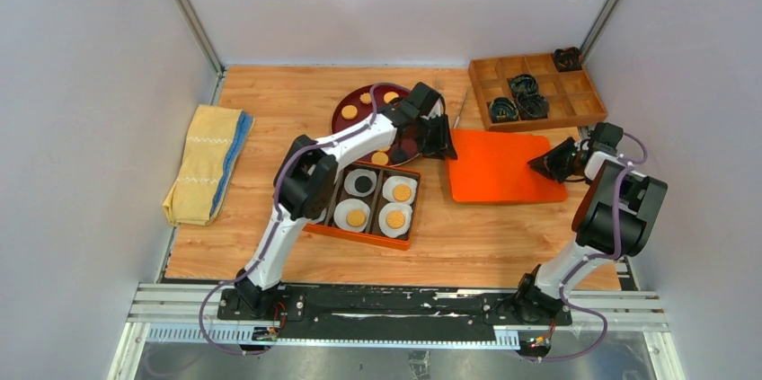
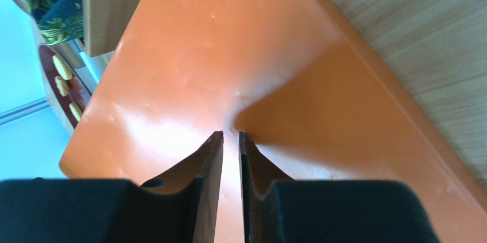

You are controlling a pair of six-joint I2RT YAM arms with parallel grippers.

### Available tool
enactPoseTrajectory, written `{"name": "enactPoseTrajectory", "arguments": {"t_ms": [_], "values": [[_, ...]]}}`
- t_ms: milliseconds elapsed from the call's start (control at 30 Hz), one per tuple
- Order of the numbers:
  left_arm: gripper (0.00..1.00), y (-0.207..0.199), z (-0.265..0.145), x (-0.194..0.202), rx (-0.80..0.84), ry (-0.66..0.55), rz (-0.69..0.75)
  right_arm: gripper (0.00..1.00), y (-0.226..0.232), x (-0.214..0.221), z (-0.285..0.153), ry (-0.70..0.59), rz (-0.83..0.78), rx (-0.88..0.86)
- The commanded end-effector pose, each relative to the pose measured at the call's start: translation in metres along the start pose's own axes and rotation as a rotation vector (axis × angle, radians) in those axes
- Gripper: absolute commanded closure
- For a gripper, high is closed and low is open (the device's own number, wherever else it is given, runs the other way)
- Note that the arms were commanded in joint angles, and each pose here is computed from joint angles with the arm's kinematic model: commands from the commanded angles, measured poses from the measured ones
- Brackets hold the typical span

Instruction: Pack the cookies

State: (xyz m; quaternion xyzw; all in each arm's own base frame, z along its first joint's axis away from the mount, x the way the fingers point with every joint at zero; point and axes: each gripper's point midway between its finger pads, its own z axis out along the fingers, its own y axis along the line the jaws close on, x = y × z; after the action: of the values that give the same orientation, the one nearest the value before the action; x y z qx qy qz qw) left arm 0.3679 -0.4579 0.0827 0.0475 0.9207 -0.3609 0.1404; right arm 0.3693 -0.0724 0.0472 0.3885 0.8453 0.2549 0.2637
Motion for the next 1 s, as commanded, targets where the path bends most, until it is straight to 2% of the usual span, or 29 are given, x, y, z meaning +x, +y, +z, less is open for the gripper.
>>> {"name": "enactPoseTrajectory", "arguments": {"t_ms": [0,267,433,533,700,867,967], "values": [[0.80,-0.077,-0.050,-0.011,0.186,-0.093,0.069,0.78,-0.031,0.029,0.003,0.089,0.067,0.095],[0.93,-0.099,-0.063,-0.013,0.268,-0.118,0.069,0.80,-0.012,0.026,-0.004,0.084,0.066,0.022],[1.00,-0.114,-0.072,-0.027,0.309,-0.167,0.096,0.69,0.010,0.018,-0.012,0.043,0.060,-0.068],[1.00,-0.123,-0.082,-0.039,0.334,-0.195,0.109,0.65,0.023,0.012,-0.020,0.007,0.053,-0.118],[1.00,-0.132,-0.110,-0.056,0.419,-0.255,0.091,0.64,0.035,0.005,-0.033,-0.046,0.035,-0.145],[1.00,-0.132,-0.138,-0.071,0.452,-0.309,0.083,0.63,0.052,-0.002,-0.049,-0.122,0.023,-0.201],[1.00,-0.132,-0.158,-0.079,0.447,-0.339,0.094,0.59,0.057,-0.007,-0.059,-0.169,0.014,-0.206]]}}
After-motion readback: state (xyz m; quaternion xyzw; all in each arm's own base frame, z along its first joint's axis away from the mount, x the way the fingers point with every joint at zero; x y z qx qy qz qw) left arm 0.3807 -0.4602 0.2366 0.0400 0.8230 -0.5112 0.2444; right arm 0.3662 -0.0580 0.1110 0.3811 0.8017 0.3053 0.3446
